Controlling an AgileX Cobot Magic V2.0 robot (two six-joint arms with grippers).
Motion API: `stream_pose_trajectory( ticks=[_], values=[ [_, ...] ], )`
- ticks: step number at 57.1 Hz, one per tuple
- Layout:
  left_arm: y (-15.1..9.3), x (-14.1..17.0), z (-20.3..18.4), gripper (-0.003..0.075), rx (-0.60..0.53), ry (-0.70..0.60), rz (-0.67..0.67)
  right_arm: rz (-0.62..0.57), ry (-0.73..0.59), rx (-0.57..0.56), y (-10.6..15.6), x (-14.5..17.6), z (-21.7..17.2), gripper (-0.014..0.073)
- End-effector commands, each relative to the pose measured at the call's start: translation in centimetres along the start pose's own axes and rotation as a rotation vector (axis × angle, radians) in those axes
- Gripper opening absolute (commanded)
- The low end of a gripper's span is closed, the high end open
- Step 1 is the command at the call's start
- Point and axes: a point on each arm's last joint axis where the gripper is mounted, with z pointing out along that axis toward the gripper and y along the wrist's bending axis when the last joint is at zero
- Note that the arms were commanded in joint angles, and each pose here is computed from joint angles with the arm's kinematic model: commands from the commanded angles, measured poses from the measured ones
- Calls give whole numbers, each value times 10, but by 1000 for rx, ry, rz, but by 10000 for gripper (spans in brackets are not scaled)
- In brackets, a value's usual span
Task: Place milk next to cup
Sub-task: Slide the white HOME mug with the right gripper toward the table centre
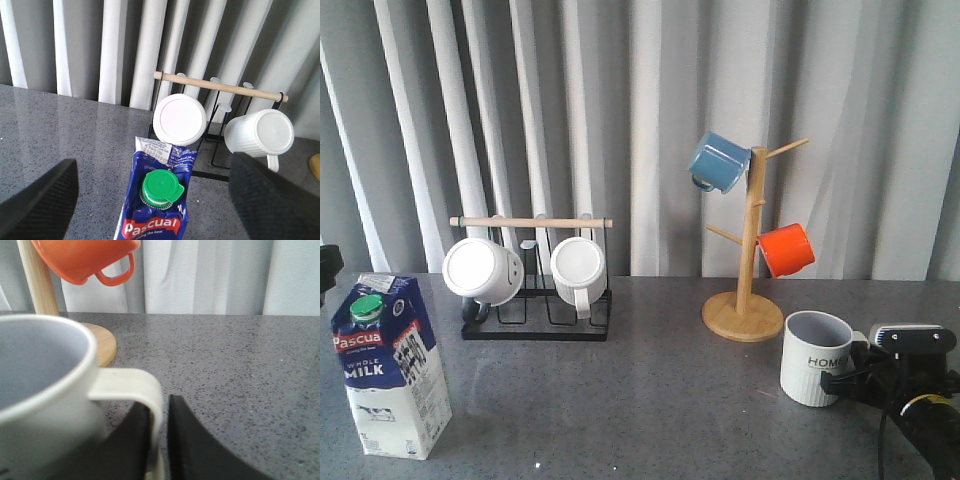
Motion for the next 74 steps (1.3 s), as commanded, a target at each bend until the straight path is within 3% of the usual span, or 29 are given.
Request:
stream_pose_trajectory(
  ticks=[1, 16, 27, 33, 41, 62, 74],
  values=[
    [-6, -22, -9, 594, 43, -130, -10, -23, -148, -59, 19, -46, -6, -9],
    [-6, -22, -9, 594, 43, -130, -10, 28, -165, -206, 108, -62, -20, -2],
    [-6, -22, -9, 594, 43, -130, -10, 81, -175, -228, 176, -43, -33, 9],
    [-6, -22, -9, 594, 43, -130, -10, 64, -167, -219, 196, -33, -38, 24],
    [-6, -22, -9, 594, 43, -130, -10, 0, -139, -205, 207, -22, -40, 66],
    [-6, -22, -9, 594, 43, -130, -10, -37, -116, -213, 200, -21, -63, 279],
    [-6, -22, -9, 594, 43, -130, -10, -45, -111, -302, 189, -35, -97, 296]
  ],
)
